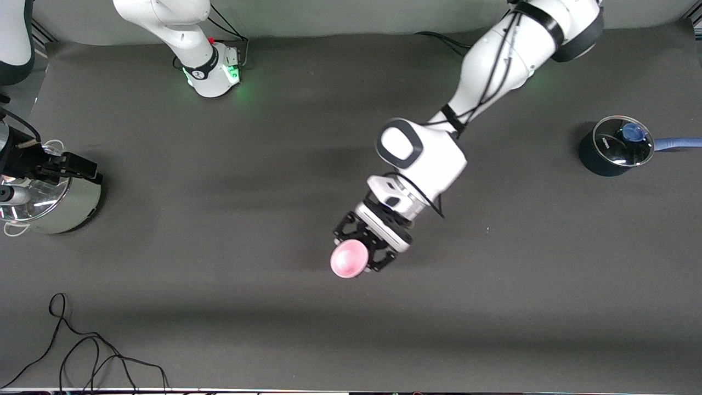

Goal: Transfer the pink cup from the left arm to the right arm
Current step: 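Lift the pink cup and carry it toward the table's middle, then reach the open right gripper toward the cup held by the left gripper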

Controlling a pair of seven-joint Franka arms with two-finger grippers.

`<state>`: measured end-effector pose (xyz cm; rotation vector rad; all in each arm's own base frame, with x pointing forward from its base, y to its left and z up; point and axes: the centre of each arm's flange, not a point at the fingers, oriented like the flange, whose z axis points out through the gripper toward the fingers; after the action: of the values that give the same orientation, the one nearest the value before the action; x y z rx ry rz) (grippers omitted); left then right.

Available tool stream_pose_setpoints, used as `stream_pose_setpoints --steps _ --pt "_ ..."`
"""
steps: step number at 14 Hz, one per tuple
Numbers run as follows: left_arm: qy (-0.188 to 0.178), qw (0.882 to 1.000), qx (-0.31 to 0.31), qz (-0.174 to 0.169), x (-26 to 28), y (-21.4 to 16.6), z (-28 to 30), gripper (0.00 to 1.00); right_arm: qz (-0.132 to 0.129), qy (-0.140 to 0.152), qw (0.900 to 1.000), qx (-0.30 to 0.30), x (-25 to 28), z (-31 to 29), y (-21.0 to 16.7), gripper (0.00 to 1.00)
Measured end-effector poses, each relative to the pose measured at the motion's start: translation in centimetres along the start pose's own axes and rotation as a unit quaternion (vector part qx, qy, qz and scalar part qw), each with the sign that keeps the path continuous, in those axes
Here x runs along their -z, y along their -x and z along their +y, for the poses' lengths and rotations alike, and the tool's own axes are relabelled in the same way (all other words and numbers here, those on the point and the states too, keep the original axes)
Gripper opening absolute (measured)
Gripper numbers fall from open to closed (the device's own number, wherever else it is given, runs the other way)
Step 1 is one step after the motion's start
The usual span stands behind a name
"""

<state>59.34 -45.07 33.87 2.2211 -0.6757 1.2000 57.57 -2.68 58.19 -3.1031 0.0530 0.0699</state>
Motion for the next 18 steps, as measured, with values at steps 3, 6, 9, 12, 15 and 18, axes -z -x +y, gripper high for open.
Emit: stream_pose_setpoints --steps 3,6,9,12,15,18 --pt "-0.003 1.000 -0.005 0.006 -0.1 0.4 4.0 0.69 0.010 -0.004 1.000 0.017 0.8 -2.0 -0.5 1.00" --pt "-0.001 1.000 -0.009 0.012 0.0 0.4 6.5 0.69 0.028 -0.004 0.999 0.043 2.1 -5.1 -1.4 1.00" --pt "-0.003 1.000 -0.014 0.017 0.2 0.4 8.0 0.69 0.035 -0.004 0.998 0.060 2.6 -7.1 -1.7 1.00" --pt "-0.004 1.000 -0.013 0.019 0.2 0.3 8.1 0.69 0.042 -0.005 0.996 0.077 2.5 -9.4 -3.4 1.00" --pt "-0.005 1.000 -0.013 0.022 0.2 0.1 8.1 0.69 0.049 -0.007 0.994 0.094 1.5 -14.3 -5.5 1.00" --pt "-0.005 1.000 -0.023 0.019 -0.1 0.5 8.8 0.69 0.059 -0.013 0.995 0.080 1.1 -20.7 -6.0 1.00"
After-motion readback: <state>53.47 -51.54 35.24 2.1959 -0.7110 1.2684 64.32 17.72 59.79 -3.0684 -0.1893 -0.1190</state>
